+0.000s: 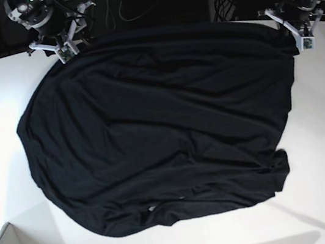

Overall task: Layout the t-shirt on the table in an organized manner, then fold the t-shirt properly
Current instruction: 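Hold the shirt edge with both grippers and pull it outward, then lift the held shirt edge and lay it over the shirt body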

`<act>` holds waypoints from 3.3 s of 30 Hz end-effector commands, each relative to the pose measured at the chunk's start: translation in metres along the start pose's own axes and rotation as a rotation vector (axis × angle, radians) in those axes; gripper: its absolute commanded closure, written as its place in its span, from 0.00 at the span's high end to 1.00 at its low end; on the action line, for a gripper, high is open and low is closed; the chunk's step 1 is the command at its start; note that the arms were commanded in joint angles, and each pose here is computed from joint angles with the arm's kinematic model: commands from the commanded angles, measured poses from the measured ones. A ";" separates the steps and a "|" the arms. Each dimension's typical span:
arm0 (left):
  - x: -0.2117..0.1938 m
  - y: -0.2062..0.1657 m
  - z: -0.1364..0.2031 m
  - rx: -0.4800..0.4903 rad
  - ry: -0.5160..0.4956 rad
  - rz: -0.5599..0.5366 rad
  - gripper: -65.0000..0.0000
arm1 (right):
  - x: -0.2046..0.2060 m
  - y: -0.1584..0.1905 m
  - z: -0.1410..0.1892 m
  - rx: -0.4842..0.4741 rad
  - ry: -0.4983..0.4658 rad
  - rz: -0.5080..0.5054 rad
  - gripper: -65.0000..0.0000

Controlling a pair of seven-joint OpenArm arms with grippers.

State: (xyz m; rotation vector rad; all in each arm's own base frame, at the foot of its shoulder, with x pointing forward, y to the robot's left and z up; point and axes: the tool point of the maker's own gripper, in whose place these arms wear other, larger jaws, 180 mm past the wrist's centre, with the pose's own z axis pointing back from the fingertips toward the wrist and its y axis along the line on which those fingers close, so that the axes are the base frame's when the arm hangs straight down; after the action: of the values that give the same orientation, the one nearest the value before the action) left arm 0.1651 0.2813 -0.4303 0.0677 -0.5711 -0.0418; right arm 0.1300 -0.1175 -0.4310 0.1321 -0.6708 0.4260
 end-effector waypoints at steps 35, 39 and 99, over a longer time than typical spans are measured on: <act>0.040 0.004 0.040 0.076 -0.106 -0.108 0.00 | 0.013 -0.034 0.049 -0.133 -0.030 0.043 0.00; 0.046 0.005 0.043 0.084 -0.122 -0.118 0.00 | 0.025 -0.033 0.050 -0.115 -0.100 -0.001 0.00; 0.146 0.022 -0.027 0.097 -0.198 -0.042 0.00 | 0.153 -0.097 -0.023 -0.153 -0.408 -0.036 0.00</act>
State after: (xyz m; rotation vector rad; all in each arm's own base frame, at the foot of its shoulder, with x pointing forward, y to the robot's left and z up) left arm 0.2925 0.2893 -0.3881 0.1500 -0.7203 -0.0640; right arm 0.2841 -0.1471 -0.3659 0.0844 -1.0398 0.3162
